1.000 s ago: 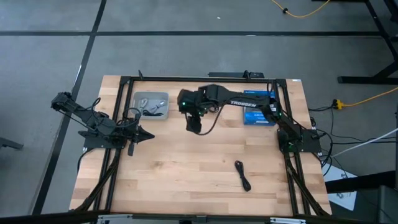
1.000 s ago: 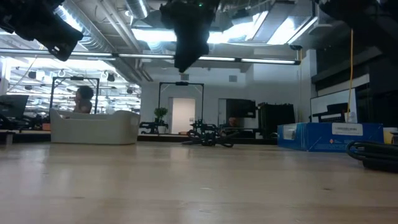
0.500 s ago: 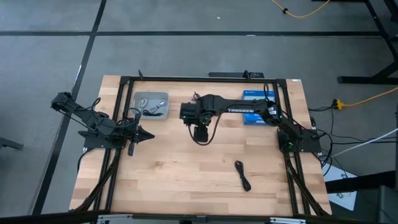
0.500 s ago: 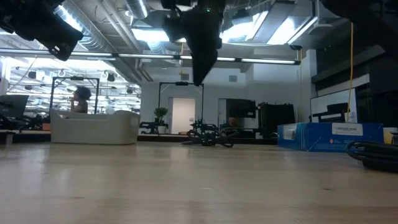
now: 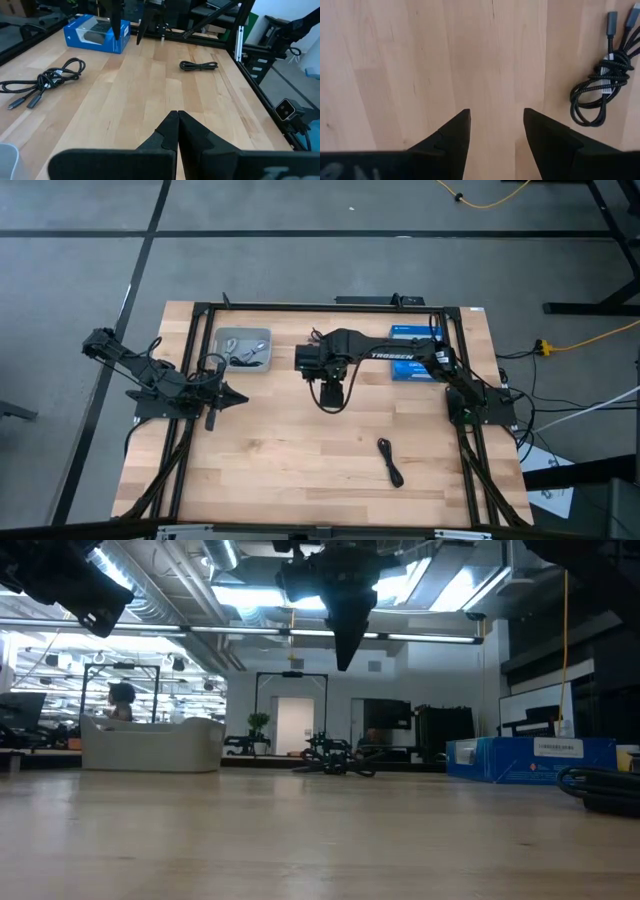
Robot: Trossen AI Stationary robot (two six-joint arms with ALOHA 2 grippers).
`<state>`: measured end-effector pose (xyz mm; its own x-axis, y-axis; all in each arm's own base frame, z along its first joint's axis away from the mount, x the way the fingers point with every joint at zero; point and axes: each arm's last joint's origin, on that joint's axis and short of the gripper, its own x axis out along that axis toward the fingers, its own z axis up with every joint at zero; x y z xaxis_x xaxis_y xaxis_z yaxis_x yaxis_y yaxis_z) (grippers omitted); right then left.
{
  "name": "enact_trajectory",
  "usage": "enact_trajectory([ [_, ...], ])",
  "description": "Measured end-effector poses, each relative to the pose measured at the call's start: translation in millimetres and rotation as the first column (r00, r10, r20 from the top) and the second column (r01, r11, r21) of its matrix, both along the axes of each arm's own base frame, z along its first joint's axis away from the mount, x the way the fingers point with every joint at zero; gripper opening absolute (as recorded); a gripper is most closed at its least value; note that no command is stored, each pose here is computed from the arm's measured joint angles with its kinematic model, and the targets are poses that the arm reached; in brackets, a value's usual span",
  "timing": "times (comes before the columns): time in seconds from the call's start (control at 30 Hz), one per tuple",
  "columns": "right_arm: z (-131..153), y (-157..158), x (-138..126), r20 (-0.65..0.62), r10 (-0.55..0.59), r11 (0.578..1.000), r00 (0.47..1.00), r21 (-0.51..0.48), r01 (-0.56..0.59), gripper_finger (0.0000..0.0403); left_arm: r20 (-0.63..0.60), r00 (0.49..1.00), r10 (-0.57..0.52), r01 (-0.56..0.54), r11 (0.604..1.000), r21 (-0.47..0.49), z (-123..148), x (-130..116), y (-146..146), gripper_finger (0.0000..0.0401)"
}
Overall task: Pick and place USB-C Cables
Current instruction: Put the bottom black charger cable into the gray bin
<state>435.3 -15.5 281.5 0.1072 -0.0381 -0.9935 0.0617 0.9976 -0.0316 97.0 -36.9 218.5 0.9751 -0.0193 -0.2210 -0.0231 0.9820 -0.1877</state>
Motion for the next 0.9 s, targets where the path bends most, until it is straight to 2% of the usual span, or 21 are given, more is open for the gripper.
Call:
enact_trajectory([
  [0.23, 0.0, 2.7, -1.3, -0.014, 0.01, 1.0, 1.0, 0.0, -0.01, 0.0188, 0.0, 1.0, 0.0, 0.0, 1.0, 0.0, 0.0, 0.0, 0.0, 0.0],
  [0.37, -0.5, 9.5, -9.2, -0.098, 0.028, 1.0, 0.995, 0.002, -0.028, 0.0188, 0.001, 1.0, 0.0, 0.0, 1.0, 0.0, 0.2, 0.0, 0.0, 0.0],
  [0.43, -1.2, 14.3, -8.3, -0.084, 0.042, 0.999, 0.996, 0.006, -0.042, 0.0188, 0.0, 1.0, 0.0, 0.0, 1.0, 0.0, 0.1, 0.0, 0.0, 0.0],
  [0.6, -7.6, 35.4, -27.9, -0.122, 0.101, 0.994, 0.987, 0.053, -0.095, 0.0188, 0.001, 1.0, 0.0, 0.0, 1.0, 0.0, 0.2, -0.1, 0.0, 0.0],
  [0.7, -33.4, 51.2, -46.5, -0.124, 0.157, 0.987, 0.98, 0.064, -0.15, 0.0188, 0.0, 1.0, 0.0, 0.0, 1.0, 0.001, 0.1, 0.0, 0.0, 0.0],
  [0.8, -55.6, 61.8, -84.0, -0.165, 0.186, 0.98, 0.969, 0.095, -0.173, 0.0188, 0.0, 1.0, 0.0, 0.0, 1.0, 0.001, 0.1, 0.0, 0.0, 0.0],
  [0.9, -66.6, 68.6, -127.0, -0.212, 0.104, 0.984, 0.972, 0.166, -0.069, 0.0188, 0.001, 1.0, 0.002, -0.002, 1.0, 0.001, 0.1, 0.0, 0.1, 0.0],
])
